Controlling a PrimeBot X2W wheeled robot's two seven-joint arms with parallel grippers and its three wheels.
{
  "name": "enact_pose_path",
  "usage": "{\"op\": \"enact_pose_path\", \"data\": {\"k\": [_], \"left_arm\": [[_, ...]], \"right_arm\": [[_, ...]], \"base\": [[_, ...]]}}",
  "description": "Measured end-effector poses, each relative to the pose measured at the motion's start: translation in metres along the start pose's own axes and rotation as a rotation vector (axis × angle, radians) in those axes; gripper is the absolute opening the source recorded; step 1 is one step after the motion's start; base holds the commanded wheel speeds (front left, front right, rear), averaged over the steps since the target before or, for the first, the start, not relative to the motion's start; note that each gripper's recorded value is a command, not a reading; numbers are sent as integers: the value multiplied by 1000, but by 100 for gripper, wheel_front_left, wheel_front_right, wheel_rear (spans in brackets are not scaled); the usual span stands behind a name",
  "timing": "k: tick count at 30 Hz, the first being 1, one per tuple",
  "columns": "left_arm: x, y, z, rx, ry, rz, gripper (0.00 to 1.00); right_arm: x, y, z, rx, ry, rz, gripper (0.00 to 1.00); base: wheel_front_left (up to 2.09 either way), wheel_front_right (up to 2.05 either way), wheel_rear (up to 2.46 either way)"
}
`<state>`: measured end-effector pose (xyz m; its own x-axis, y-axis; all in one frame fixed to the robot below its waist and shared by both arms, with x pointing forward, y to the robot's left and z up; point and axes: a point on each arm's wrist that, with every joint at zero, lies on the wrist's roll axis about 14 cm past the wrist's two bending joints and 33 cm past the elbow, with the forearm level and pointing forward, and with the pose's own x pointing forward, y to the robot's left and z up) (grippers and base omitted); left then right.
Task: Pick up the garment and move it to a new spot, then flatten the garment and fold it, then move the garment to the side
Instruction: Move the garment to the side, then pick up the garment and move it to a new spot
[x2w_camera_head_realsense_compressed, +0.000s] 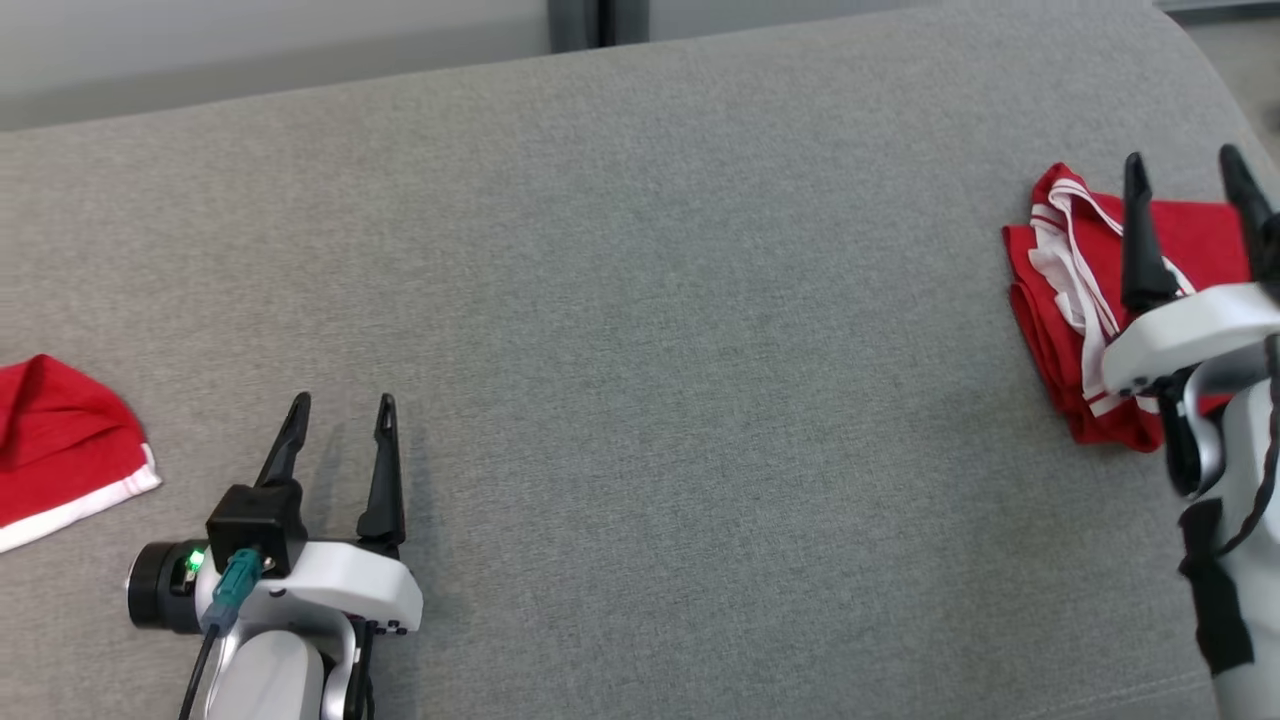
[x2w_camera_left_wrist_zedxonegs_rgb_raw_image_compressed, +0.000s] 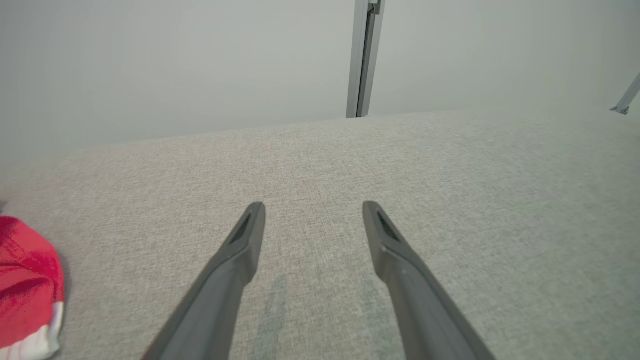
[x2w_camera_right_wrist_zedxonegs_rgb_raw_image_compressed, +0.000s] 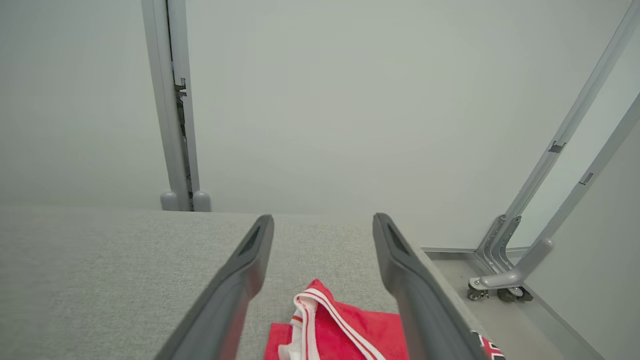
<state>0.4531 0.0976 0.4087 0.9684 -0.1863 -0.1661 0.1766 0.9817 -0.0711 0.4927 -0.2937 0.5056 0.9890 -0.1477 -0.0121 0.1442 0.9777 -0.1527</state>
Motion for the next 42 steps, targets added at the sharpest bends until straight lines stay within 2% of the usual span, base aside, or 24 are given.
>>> {"op": "enact_pose_path", "data": {"k": [8,14,23,29,42], "left_arm": [[-32,37,12,-5,-23,119,100],[-61,54,15,-17,-25,186,100],[-99,70,19,-38,-46,257,100],[-116,74,22,-44,-63,283,100],[-123,79,19,-55,-61,304,100]], "right_arm": [[-39,70,-15,123,17,148,100],[-68,102,-23,192,45,210,100],[-99,124,-17,212,37,274,100],[-112,124,-7,227,8,277,100],[-119,132,-6,256,5,300,100]], "base": [[0,0,0],[0,0,0],[0,0,0],[0,0,0],[0,0,0]]}}
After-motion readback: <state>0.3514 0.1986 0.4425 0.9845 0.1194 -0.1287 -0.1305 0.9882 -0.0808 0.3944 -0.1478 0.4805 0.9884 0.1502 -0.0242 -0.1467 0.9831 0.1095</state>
